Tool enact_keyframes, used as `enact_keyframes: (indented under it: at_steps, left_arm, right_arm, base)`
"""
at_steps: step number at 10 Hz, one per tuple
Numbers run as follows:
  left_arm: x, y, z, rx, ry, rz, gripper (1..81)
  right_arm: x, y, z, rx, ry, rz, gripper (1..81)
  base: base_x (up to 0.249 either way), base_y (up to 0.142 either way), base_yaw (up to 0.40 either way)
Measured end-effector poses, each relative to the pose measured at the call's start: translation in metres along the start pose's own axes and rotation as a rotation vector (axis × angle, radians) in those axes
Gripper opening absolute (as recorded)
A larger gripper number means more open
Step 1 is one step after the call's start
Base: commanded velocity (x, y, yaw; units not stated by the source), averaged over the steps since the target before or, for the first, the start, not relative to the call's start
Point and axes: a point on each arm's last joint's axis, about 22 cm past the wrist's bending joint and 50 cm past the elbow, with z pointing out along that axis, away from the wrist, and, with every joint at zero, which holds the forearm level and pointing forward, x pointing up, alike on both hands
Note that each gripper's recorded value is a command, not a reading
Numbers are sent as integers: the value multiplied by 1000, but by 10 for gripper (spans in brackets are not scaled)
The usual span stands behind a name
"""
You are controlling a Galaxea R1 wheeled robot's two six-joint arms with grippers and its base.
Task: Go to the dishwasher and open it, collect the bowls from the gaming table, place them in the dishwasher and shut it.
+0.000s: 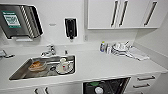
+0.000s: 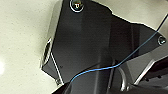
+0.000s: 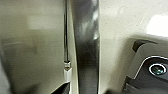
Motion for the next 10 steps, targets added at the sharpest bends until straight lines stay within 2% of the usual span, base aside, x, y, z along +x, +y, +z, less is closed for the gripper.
enact_keyframes:
  at_steps: [2, 3, 4, 6, 7, 8, 10]
  left_arm:
    - [-13, 10, 7, 5, -34, -3, 811]
    - [-16, 16, 10, 2, -39, -3, 811]
    - [-16, 19, 13, 1, -40, 0, 811]
    - [-16, 12, 12, 19, -37, 6, 811]
    - [-14, 6, 11, 31, -34, 9, 811]
    - [-10, 0, 10, 43, -28, 14, 811]
    - [0, 0, 11, 43, -12, 20, 811]
  right_arm:
    - [24, -60, -44, 79, 9, -29, 811]
    - [37, -98, -79, 135, 22, -48, 811]
    - [37, -120, -107, 172, 14, -66, 811]
    - [31, -121, -147, 181, -15, -78, 811]
    - [29, -118, -158, 178, -23, -92, 811]
    - [25, -109, -163, 166, -33, -106, 811]
    - [17, -68, -155, 101, -60, -144, 811]
  base:
    - [0, 0, 0]
    - [0, 0, 0]
    - [0, 0, 0]
    - [0, 0, 0]
    - [0, 0, 0]
    - [0, 0, 0]
    - [0, 0, 0]
